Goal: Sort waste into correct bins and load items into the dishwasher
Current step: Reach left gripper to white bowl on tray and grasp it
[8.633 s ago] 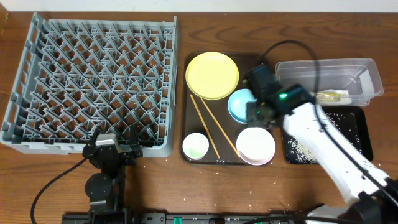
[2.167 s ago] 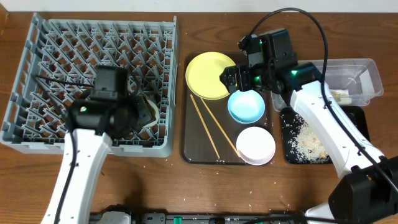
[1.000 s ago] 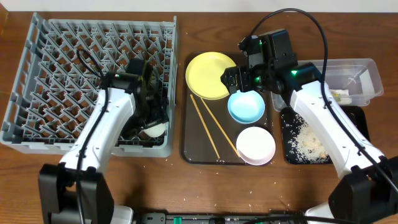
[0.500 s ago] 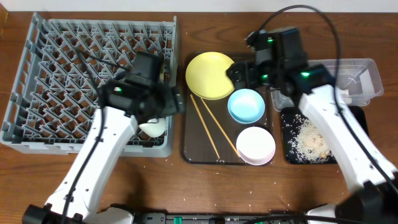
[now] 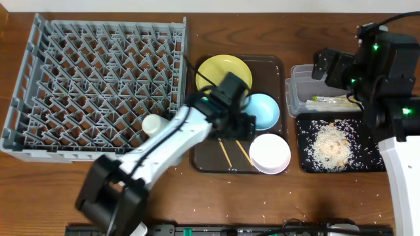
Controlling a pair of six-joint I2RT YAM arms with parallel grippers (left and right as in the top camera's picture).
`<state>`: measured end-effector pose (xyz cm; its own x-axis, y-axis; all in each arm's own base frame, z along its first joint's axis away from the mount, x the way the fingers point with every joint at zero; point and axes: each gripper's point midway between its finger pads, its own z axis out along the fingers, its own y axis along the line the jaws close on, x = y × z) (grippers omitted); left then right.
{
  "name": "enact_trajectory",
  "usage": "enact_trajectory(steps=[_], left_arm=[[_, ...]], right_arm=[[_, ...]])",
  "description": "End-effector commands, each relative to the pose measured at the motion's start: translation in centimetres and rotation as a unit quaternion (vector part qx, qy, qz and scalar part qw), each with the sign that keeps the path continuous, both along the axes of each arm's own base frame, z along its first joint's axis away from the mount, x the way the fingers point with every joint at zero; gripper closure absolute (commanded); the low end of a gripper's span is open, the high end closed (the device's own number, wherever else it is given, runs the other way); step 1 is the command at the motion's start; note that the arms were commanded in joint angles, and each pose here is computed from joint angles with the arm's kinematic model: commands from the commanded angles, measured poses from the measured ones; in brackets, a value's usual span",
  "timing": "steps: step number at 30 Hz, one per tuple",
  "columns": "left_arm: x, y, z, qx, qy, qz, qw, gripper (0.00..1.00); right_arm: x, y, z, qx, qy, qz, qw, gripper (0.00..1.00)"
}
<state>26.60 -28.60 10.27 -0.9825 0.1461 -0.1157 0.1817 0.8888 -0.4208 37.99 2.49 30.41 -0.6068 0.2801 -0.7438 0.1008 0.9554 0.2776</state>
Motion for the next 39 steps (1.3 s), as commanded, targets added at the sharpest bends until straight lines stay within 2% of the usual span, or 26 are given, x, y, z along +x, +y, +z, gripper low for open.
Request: enact_trajectory(steps=[1, 6, 10, 11, 15, 19, 23, 26, 30, 33, 34, 39], left_arm=[[-2.0, -2.6, -1.7, -0.007, 0.031, -0.041, 0.999, 0.12], [-3.0, -3.8, -3.7, 0.004, 0.041, -0.066, 0.997, 0.14], [-2.9, -3.8, -4.0, 0.003, 0.043, -0.068, 0.997, 0.3], [-2.8, -3.9, -3.9, 0.0, 0.039, -0.072, 0.997, 0.31], [-2.5, -4.4, -4.5, -0.003, 0.033, -0.08, 0.996, 0.31], [-2.9, -4.7, -5.8, -0.012, 0.062, -0.082, 0.995, 0.32], [-2.3, -4.6, -6.7, -0.026, 0.084, -0.073, 0.993, 0.44], [-2.4, -4.9, -7.5, -0.037, 0.102, -0.074, 0.991, 0.48], [-2.0, -4.6, -8.0, -0.053, 0.126, -0.063, 0.989, 0.66], [-1.8, -4.4, -8.1, -0.055, 0.13, -0.057, 0.988, 0.89], [-1.7, -4.4, -8.0, -0.055, 0.131, -0.054, 0.988, 0.92], [-1.3, -3.9, -7.6, -0.064, 0.144, -0.036, 0.987, 0.93]], right_arm=[[0.2, -1.0, 0.0, -0.003, 0.002, -0.027, 1.0, 0.01], [0.2, -1.0, -0.3, -0.002, 0.007, -0.025, 1.0, 0.01], [0.0, -1.0, -0.6, -0.003, 0.013, -0.025, 1.0, 0.01], [0.0, -1.0, -0.6, -0.003, 0.013, -0.025, 1.0, 0.01], [0.0, -1.0, -0.6, -0.003, 0.013, -0.025, 1.0, 0.01], [0.0, -1.0, -0.6, -0.003, 0.013, -0.025, 1.0, 0.01], [0.0, -1.0, -0.6, -0.003, 0.013, -0.025, 1.0, 0.01], [0.0, -1.0, -0.6, -0.003, 0.013, -0.025, 1.0, 0.01], [0.0, -1.0, -0.6, -0.003, 0.013, -0.025, 1.0, 0.01], [0.0, -1.0, -0.6, -0.003, 0.013, -0.025, 1.0, 0.01], [0.0, -1.0, -0.6, -0.003, 0.013, -0.025, 1.0, 0.01], [0.0, -1.0, -0.6, -0.003, 0.013, -0.025, 1.0, 0.01]])
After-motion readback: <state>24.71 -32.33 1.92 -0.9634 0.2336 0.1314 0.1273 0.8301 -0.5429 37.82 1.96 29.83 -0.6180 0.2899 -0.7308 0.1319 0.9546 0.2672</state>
